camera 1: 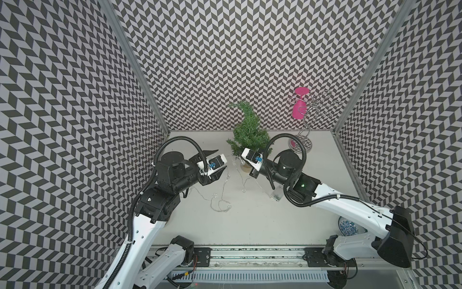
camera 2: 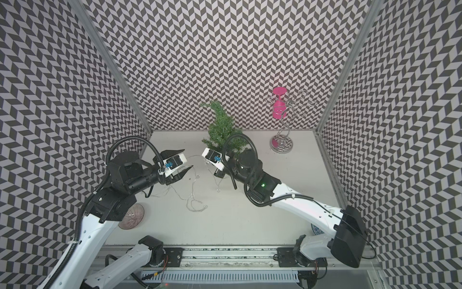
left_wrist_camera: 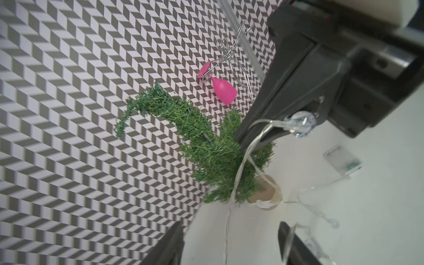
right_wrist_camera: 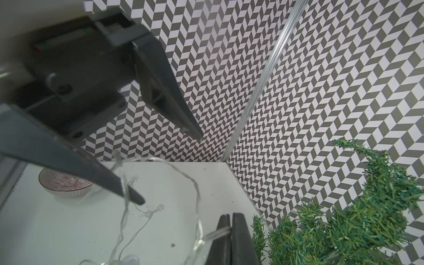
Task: Wrap string light around the christmas tree
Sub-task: Wrap the light string around the Christmas tree.
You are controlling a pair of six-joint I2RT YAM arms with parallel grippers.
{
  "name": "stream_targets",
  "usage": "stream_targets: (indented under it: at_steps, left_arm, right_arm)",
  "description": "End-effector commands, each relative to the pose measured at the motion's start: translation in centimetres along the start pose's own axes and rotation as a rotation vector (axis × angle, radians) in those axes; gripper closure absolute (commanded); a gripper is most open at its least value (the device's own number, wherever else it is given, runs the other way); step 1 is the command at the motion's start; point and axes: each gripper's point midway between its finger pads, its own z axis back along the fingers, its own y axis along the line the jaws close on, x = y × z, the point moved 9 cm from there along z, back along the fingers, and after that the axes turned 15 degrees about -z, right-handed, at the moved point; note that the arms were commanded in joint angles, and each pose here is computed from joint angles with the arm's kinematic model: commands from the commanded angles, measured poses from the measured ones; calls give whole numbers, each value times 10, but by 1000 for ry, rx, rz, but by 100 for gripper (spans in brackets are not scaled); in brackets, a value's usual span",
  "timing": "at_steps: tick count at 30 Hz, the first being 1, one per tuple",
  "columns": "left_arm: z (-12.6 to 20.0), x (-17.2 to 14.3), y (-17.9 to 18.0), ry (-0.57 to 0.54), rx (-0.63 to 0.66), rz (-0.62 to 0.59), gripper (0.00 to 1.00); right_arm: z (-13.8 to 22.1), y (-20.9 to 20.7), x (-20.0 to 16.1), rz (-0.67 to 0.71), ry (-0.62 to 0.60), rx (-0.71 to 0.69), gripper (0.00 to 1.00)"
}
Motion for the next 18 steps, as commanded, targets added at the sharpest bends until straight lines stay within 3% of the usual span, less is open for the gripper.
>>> stream_targets:
  at_steps: [1,10,11,14,18]
  left_arm:
    - [6,5,-6,-70,-25,6,26]
    - [7,-1,-29,-89,-141,56,8]
    - [6,-2,-32,-91,-160,62,2]
    - [2,-10,-44,-69,-215,68,0]
    - [-2,-27,-55,48,-221,23,0]
  right_arm:
    - [4,-3,16,28,-33,-25,100]
    - [2,-4,20,28,-39,-24,100]
    - [1,-5,22,29,-42,-24,100]
    - [-1,-5,24,40,-41,-26,100]
    - [-2,-7,27,59,-35,-39,100]
